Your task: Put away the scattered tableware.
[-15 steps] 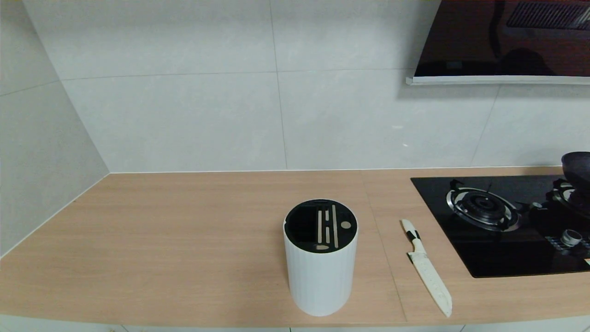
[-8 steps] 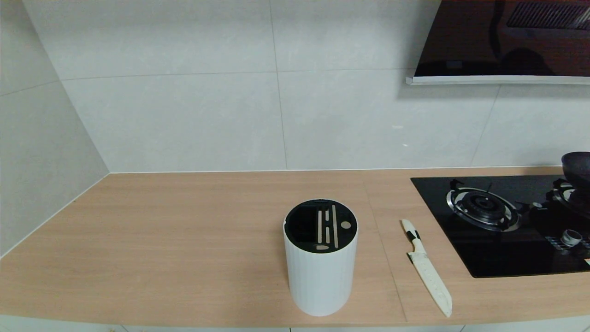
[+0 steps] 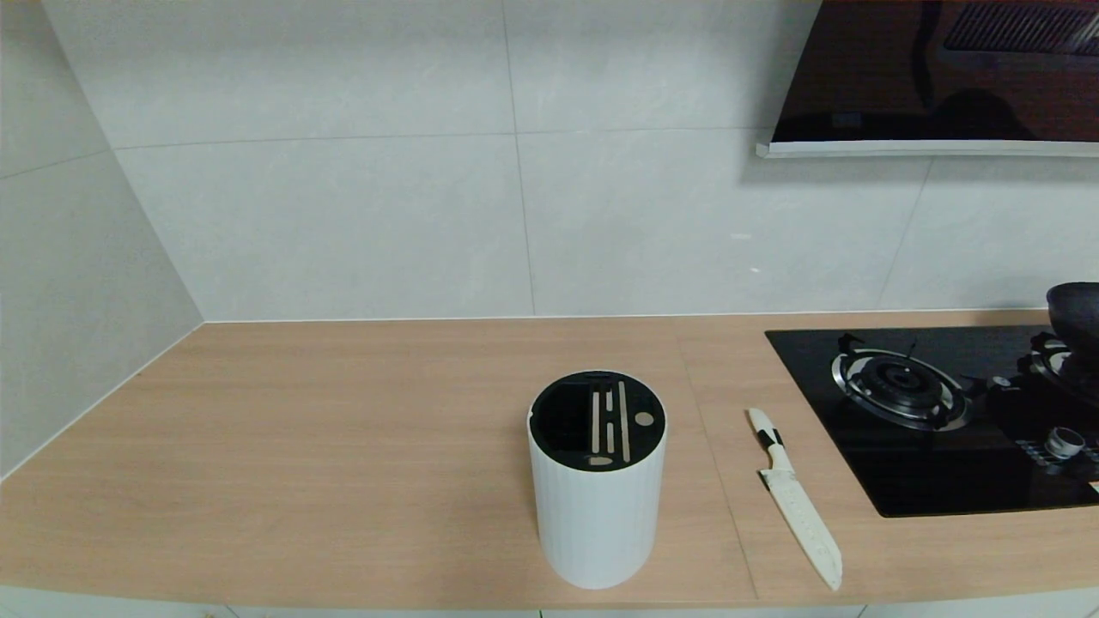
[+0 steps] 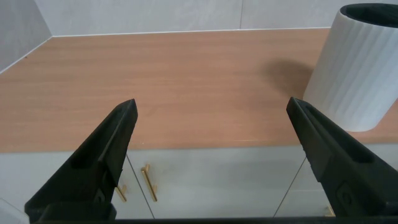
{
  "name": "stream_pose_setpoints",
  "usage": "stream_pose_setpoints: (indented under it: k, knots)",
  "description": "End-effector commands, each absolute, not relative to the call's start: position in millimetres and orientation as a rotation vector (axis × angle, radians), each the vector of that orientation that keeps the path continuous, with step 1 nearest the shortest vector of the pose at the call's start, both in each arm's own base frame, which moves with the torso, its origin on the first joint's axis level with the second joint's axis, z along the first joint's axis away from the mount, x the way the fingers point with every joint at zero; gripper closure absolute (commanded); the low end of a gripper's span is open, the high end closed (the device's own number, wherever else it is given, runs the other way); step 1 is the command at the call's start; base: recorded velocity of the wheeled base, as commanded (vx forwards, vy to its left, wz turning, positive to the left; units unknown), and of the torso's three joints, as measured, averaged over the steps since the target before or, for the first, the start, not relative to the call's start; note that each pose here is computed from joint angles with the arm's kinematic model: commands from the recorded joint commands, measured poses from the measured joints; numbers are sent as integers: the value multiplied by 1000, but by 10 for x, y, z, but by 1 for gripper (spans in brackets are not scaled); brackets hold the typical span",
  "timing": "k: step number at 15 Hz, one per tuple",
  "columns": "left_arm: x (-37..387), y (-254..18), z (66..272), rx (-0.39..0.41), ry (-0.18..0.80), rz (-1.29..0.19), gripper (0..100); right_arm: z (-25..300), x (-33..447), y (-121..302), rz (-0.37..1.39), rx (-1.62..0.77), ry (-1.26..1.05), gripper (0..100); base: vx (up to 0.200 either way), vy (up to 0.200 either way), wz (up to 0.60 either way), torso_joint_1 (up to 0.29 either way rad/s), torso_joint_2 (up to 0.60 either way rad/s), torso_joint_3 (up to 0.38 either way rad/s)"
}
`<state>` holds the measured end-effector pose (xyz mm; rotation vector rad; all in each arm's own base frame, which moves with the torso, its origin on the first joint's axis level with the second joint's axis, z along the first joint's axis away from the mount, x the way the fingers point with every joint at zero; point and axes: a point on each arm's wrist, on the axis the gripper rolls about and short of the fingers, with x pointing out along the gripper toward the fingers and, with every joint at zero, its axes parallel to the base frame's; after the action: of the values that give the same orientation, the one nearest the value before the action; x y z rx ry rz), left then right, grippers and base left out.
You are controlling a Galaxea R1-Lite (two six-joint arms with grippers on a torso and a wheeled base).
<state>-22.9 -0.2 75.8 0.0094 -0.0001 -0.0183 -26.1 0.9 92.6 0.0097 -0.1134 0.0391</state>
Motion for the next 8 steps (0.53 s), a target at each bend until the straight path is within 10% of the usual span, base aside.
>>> stream_pose_setpoints:
  k: [1, 8]
  knots:
    - [-229, -2, 757, 9, 0, -18, 0, 1051, -299, 16, 72, 15, -150, 0, 0, 0, 0, 0, 0, 0]
    - [-229, -2, 757, 9, 0, -18, 0, 1451, 22, 60, 289, 42, 174, 0, 0, 0, 0, 0, 0, 0]
